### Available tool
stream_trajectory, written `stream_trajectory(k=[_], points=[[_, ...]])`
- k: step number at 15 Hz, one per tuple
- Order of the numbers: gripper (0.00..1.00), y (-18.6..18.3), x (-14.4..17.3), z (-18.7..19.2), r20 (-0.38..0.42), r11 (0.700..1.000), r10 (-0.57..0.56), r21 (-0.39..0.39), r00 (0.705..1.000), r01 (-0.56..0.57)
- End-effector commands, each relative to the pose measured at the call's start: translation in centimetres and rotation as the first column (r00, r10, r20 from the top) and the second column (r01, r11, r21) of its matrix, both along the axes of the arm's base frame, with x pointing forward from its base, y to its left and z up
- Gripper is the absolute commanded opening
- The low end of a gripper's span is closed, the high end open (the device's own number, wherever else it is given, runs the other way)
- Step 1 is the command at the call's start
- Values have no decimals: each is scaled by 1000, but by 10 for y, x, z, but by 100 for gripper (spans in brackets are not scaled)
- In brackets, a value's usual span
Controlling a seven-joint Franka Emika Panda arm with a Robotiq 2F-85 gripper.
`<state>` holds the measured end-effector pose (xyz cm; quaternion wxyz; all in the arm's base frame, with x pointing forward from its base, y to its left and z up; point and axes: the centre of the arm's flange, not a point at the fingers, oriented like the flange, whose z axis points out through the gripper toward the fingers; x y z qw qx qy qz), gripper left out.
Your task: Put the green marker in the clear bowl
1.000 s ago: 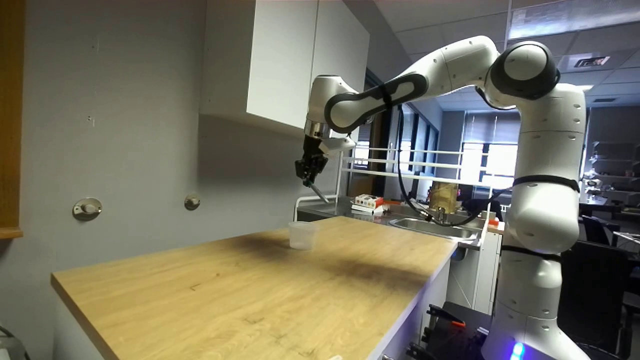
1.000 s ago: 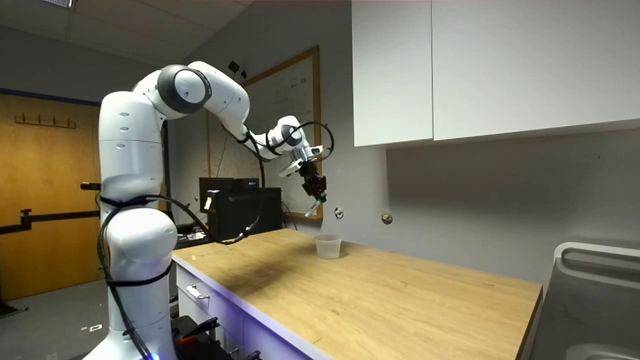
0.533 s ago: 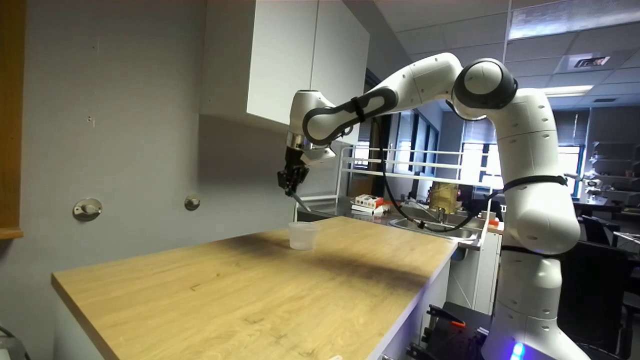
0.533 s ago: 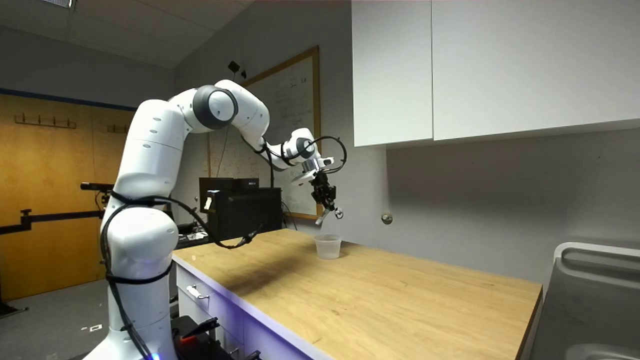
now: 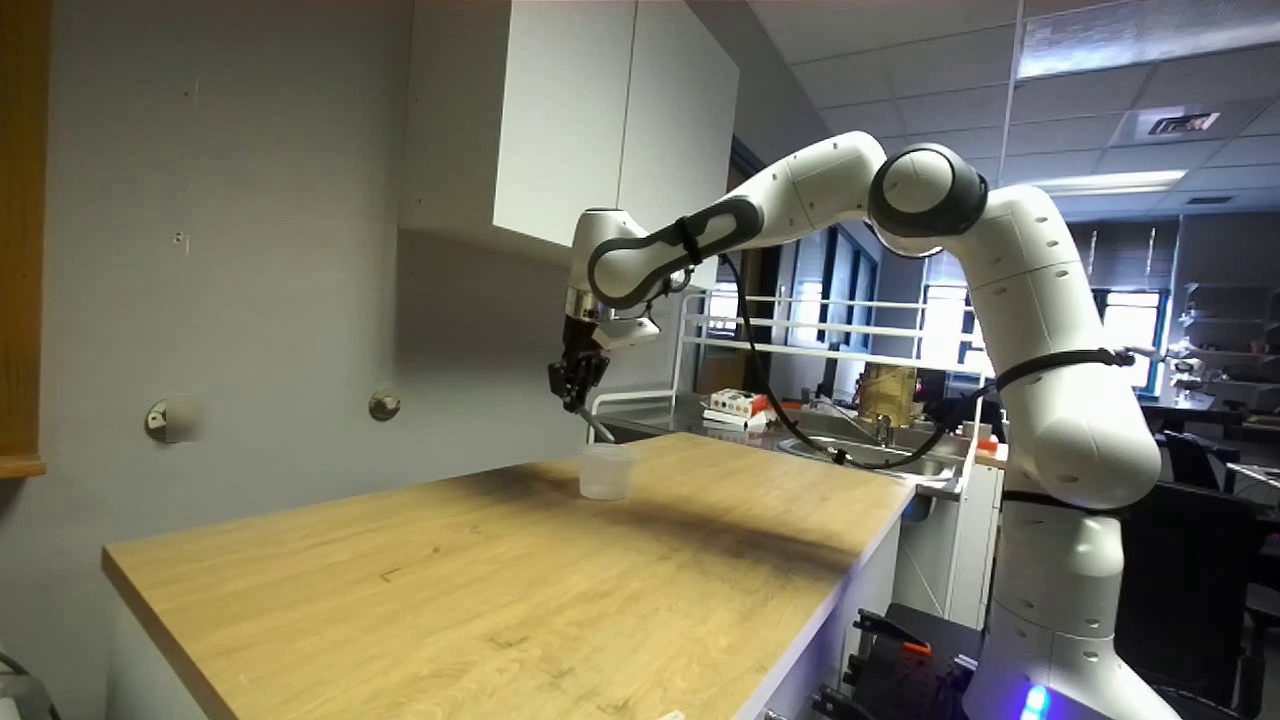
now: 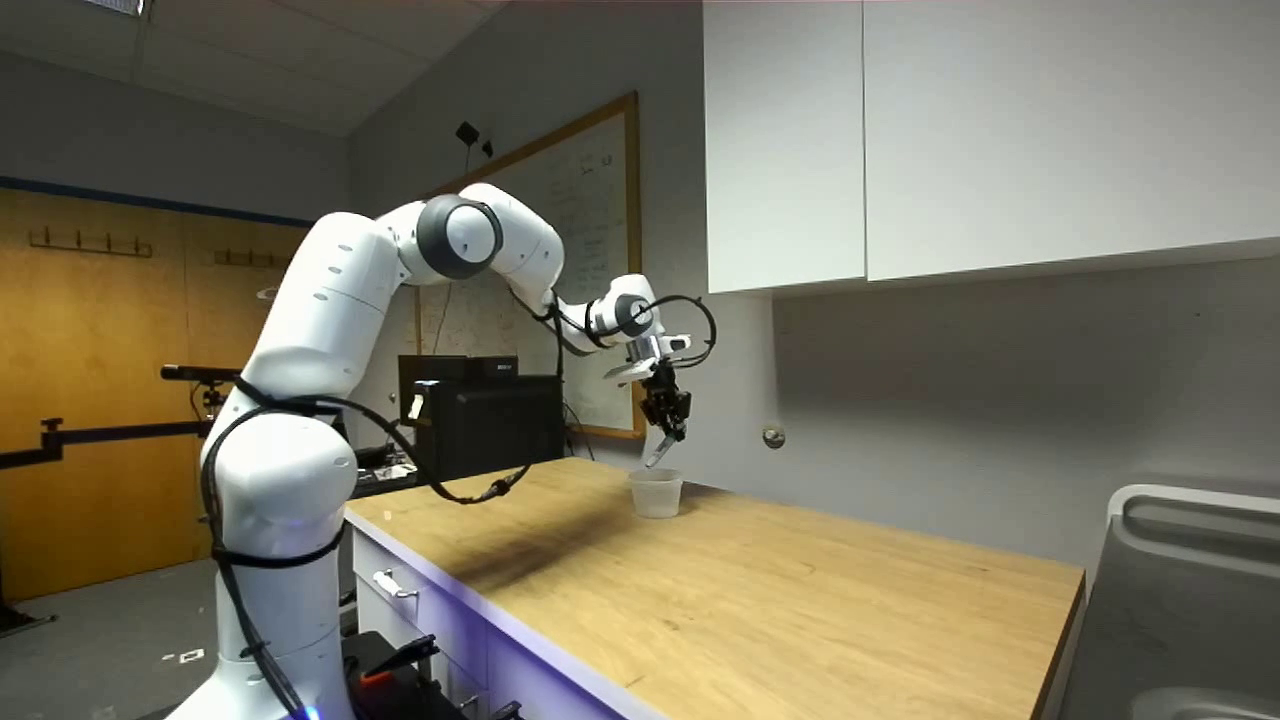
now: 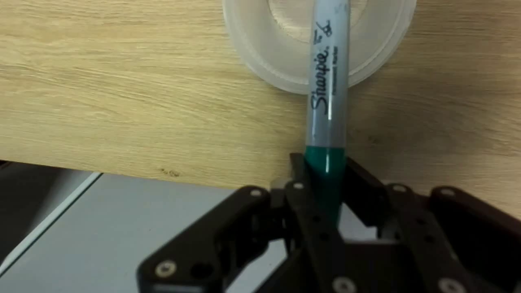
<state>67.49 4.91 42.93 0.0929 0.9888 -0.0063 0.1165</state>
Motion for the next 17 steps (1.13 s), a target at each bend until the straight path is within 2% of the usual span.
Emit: stream_trajectory(k=[1, 5, 6, 7, 8, 9, 15, 17], points=[[11, -11, 12, -7, -19, 999, 9, 31, 1000, -9], [11, -21, 10, -23, -50, 998, -9, 60, 999, 12], [15, -22, 8, -25, -59, 998, -13, 66, 998, 17], [50, -24, 8, -28, -66, 997, -18, 70, 998, 22], [51, -25, 6, -28, -71, 997, -19, 76, 997, 25], [56, -26, 4, -29, -74, 997, -21, 77, 997, 27], [99, -18, -15, -31, -110, 999, 8, 45, 994, -3], [100, -14, -24, -36, -149, 999, 17, 30, 989, -13]])
